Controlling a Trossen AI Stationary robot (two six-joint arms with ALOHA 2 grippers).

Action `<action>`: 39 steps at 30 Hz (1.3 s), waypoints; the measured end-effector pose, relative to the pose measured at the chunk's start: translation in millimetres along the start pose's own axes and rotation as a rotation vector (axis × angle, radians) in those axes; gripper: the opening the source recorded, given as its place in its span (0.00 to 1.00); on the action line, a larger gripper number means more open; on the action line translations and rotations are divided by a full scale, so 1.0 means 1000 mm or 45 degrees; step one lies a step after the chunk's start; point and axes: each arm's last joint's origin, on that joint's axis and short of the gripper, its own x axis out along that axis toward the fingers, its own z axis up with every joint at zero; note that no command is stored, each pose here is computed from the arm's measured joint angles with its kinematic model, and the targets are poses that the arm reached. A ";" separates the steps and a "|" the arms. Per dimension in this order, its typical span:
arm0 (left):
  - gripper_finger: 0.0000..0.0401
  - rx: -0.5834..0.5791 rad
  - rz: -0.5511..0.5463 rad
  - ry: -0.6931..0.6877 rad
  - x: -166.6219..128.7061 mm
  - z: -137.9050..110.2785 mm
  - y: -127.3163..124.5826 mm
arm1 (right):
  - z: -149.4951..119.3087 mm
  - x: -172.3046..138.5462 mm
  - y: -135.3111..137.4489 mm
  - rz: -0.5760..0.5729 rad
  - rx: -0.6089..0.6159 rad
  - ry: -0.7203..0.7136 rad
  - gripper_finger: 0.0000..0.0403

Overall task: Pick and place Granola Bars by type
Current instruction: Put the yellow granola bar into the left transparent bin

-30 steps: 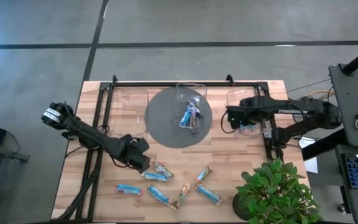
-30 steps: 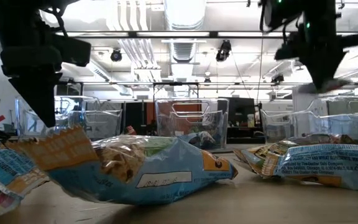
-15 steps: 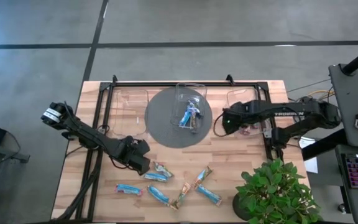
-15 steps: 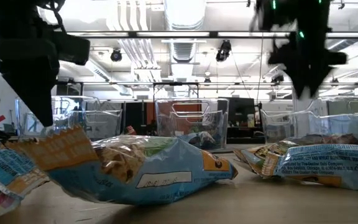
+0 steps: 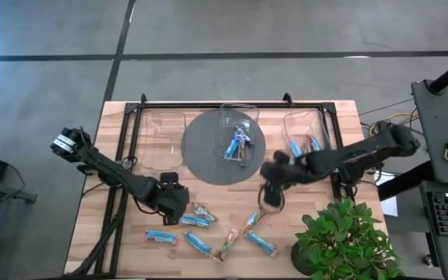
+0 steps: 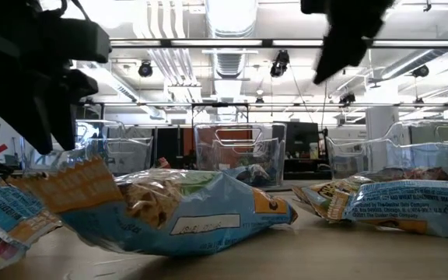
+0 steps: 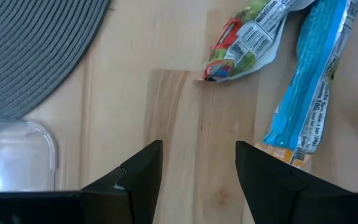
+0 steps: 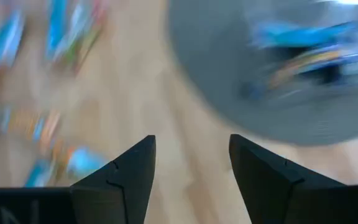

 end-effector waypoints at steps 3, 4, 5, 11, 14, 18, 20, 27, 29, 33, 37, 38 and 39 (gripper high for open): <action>0.46 -0.008 -0.006 -0.010 0.000 0.001 0.000 | -0.013 0.020 0.020 0.058 -0.196 0.131 0.49; 0.46 -0.016 -0.007 -0.009 0.000 0.001 0.000 | -0.016 0.026 0.025 0.066 -0.255 0.165 0.49; 0.46 -0.026 -0.009 -0.012 0.000 0.001 -0.001 | -0.020 0.033 0.030 0.072 -0.307 0.200 0.49; 0.46 -0.071 -0.022 -0.007 0.000 0.000 -0.002 | -0.022 0.064 0.052 0.094 -0.536 0.332 0.49; 0.46 -0.077 -0.026 -0.006 -0.001 0.000 -0.003 | -0.021 0.074 0.060 0.153 -0.651 0.397 0.49; 0.46 -0.090 -0.026 -0.004 -0.001 -0.001 -0.003 | -0.021 0.084 0.070 0.239 -0.824 0.441 0.49; 0.46 -0.091 -0.027 -0.005 -0.001 -0.001 -0.003 | -0.020 0.090 0.074 0.252 -0.881 0.444 0.49; 0.46 -0.092 -0.027 -0.004 -0.001 -0.001 -0.003 | -0.025 0.115 0.082 0.320 -0.945 0.519 0.49; 0.46 -0.092 -0.025 -0.001 -0.001 -0.001 -0.003 | -0.029 0.123 0.082 0.325 -0.953 0.558 0.49; 0.46 -0.100 -0.024 0.002 -0.001 -0.001 -0.003 | -0.034 0.132 0.082 0.300 -0.920 0.599 0.46; 0.46 -0.100 -0.024 0.001 -0.001 -0.001 -0.003 | -0.031 0.131 0.083 0.292 -0.894 0.595 0.36; 0.46 -0.100 -0.024 0.002 -0.001 -0.001 -0.003 | -0.030 0.131 0.083 0.291 -0.883 0.591 0.32; 0.46 -0.100 -0.024 0.002 -0.001 -0.001 -0.003 | -0.029 0.130 0.082 0.289 -0.867 0.584 0.29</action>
